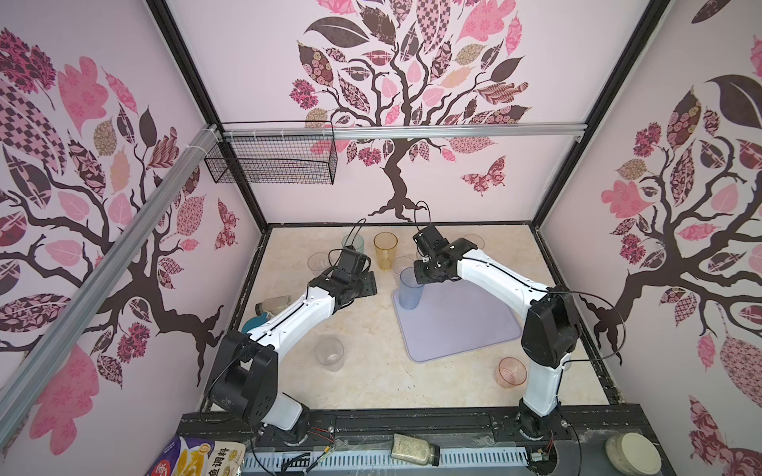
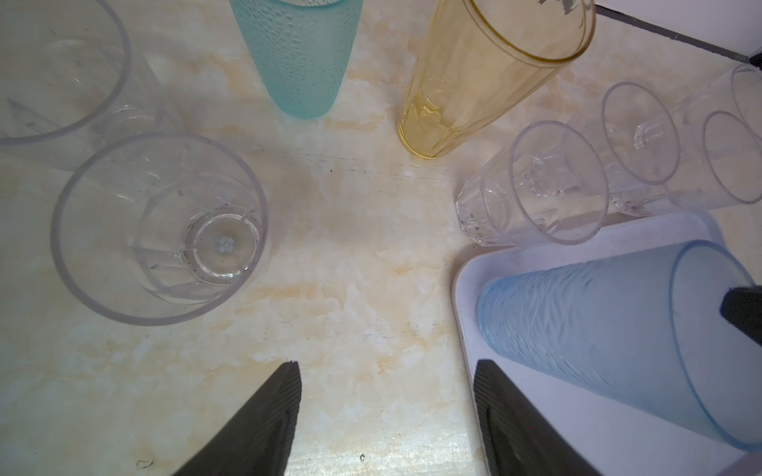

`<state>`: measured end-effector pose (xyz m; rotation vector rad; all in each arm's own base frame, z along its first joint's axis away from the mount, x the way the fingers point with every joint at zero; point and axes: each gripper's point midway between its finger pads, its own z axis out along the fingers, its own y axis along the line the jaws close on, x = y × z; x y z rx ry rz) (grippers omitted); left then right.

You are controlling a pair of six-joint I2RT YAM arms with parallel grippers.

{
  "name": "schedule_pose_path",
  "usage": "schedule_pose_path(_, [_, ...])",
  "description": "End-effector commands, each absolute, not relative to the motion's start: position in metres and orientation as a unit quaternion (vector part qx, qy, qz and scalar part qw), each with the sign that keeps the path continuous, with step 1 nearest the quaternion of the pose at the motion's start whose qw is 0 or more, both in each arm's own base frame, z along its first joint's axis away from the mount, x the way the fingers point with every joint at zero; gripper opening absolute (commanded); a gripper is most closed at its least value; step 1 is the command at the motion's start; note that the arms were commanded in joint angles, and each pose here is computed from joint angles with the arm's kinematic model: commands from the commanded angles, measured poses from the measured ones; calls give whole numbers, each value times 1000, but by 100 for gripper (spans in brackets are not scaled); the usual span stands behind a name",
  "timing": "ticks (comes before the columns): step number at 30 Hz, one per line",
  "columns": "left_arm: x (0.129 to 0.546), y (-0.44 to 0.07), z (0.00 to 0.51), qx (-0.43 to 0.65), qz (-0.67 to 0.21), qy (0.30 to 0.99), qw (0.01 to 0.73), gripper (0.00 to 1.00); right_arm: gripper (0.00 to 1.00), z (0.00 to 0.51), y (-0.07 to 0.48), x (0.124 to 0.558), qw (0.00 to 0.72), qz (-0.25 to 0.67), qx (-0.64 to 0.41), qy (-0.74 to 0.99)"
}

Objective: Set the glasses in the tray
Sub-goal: 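Lift the light-blue glass with the right gripper and lower it onto the tray, then open the right gripper to release the light-blue glass upright on the tray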

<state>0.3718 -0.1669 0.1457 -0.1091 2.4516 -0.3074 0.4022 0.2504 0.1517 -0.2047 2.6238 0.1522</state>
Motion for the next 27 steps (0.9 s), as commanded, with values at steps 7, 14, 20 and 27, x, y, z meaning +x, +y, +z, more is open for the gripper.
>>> schedule_pose_path(7, [376,-169,157,-45,-123,932,339,70,0,146,255,412,258,49,-75,962])
schedule_pose_path(14, [377,-170,157,-48,-127,931,340,70,6,145,256,404,249,59,-87,963])
schedule_pose_path(20, [379,-176,166,-34,-134,928,346,70,24,149,259,402,249,70,-86,962])
schedule_pose_path(27, [376,-176,171,-29,-139,924,356,70,33,171,259,409,269,76,-83,956])
